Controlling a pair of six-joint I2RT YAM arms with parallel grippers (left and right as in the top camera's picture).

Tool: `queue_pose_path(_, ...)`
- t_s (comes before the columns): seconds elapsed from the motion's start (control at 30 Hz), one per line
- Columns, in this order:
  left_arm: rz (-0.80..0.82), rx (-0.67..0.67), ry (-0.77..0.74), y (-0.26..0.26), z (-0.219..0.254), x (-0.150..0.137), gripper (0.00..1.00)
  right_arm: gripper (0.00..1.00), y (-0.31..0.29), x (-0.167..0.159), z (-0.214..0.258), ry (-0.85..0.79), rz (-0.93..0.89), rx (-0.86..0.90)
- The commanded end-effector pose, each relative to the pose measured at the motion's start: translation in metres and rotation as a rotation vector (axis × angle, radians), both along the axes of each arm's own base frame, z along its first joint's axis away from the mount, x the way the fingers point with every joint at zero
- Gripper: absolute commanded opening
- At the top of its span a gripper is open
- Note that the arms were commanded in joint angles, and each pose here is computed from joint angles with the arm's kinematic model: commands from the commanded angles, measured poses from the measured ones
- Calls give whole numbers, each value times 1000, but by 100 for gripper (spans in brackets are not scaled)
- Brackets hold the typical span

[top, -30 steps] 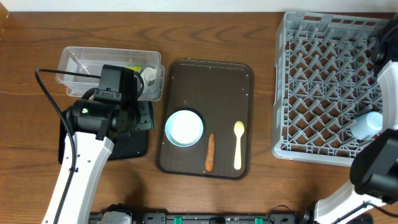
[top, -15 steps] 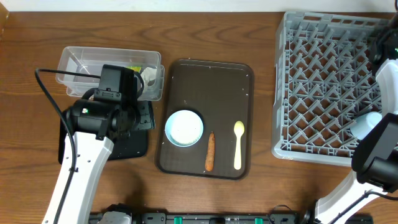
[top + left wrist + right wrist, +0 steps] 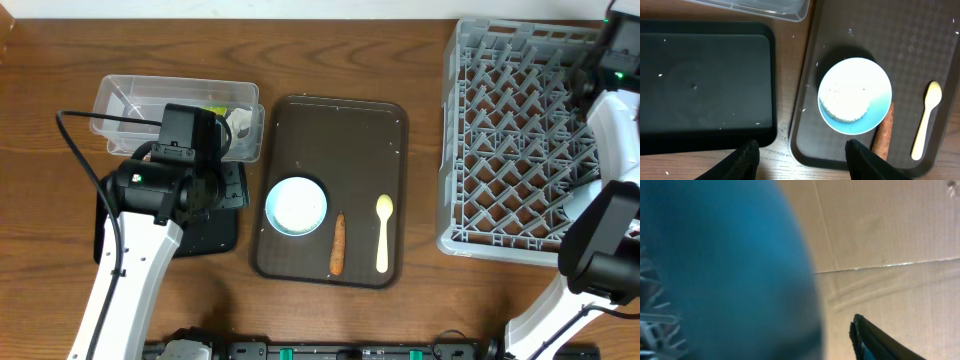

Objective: Sort waste into correct bins and load items into the dishwasher rack
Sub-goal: 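Lift the blue plate with the right gripper and carry it to the rack, then lower the blue plate upright into the rack slots and release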

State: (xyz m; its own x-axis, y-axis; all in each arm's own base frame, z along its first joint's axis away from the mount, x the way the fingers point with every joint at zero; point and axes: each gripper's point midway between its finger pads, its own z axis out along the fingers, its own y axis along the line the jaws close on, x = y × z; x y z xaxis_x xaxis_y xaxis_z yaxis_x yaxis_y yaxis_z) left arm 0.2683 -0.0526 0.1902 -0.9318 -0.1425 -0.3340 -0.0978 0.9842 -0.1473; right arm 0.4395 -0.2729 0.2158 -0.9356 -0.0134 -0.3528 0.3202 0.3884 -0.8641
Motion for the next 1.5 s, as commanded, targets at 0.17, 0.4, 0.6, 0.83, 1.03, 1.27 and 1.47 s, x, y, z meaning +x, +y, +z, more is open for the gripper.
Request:
queue_pose_path(0.17,-2,16,9,3,-3,0,62,82,28,5,3,-103,-1,32)
queue_pose_path(0.4,-2,16,9,3,-3,0,63,92,58,11,52,-253,164,147)
queue_pose_path(0.6,-2,16,9,3,-3,0,63,86,113,11,71,-310,374,357)
queue_pose_path(0.83,-2,16,10,3,-3,0,63,21,254,-7,26,-217,647,1022)
queue_pose_path(1.03,-2,17,10,3,-3,0,63,1,270,-41,-24,-65,393,1130)
queue_pose_path(1.27,-2,17,10,3,-3,0,63,1,277,-64,-62,98,263,1152)
queue_pose_path(1.47,-2,17,12,3,-4,0,63,1,291,-64,-79,134,223,1202)
